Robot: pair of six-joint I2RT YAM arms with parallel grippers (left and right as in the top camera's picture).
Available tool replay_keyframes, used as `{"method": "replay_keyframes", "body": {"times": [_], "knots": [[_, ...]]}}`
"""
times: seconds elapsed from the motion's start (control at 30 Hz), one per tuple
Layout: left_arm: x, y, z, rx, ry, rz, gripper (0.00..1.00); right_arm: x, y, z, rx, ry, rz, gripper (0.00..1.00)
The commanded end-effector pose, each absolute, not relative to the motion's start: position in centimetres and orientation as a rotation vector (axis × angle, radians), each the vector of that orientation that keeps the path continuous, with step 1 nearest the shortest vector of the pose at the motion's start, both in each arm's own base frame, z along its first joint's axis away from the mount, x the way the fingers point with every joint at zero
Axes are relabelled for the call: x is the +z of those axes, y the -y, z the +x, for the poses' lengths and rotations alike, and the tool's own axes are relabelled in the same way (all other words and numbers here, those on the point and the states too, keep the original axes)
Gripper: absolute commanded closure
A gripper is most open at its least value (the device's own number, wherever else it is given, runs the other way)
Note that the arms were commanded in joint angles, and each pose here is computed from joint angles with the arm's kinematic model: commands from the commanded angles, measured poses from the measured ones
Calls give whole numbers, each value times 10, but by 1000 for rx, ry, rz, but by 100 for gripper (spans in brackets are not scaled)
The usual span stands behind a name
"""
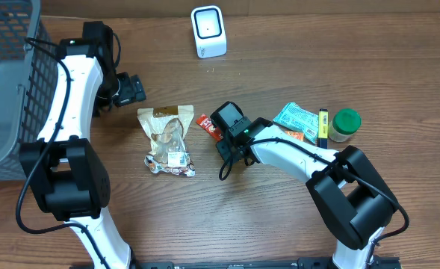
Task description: Scan the item barcode
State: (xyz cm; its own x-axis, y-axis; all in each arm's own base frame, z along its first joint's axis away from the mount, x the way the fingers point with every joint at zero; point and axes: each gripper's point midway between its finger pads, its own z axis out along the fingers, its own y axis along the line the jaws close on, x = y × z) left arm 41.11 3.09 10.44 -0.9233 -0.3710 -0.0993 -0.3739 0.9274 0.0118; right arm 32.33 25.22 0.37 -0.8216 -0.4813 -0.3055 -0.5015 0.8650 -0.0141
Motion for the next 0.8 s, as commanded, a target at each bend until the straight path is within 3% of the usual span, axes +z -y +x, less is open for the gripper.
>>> {"method": "replay_keyframes", "body": {"times": [0.0, 0.17, 0.3, 0.53, 0.77], "knots": [[100, -33, 411, 61, -2994, -593, 0, 2, -252, 327, 73, -2718, -739, 53], [100, -33, 411, 62, -2998, -574, 0, 1, -250, 327, 63, -2720, -737, 59], [100, -33, 410, 63, -3001, -575, 0, -3, -248, 324, 51, -2738, -744, 78], [100, -32, 405, 65, -3021, -578, 0, -5, -245, 321, 43, -2755, -743, 96], [120, -40, 414, -27, -2960, -574, 0, -3, -240, 315, 21, -2785, -754, 96]]}}
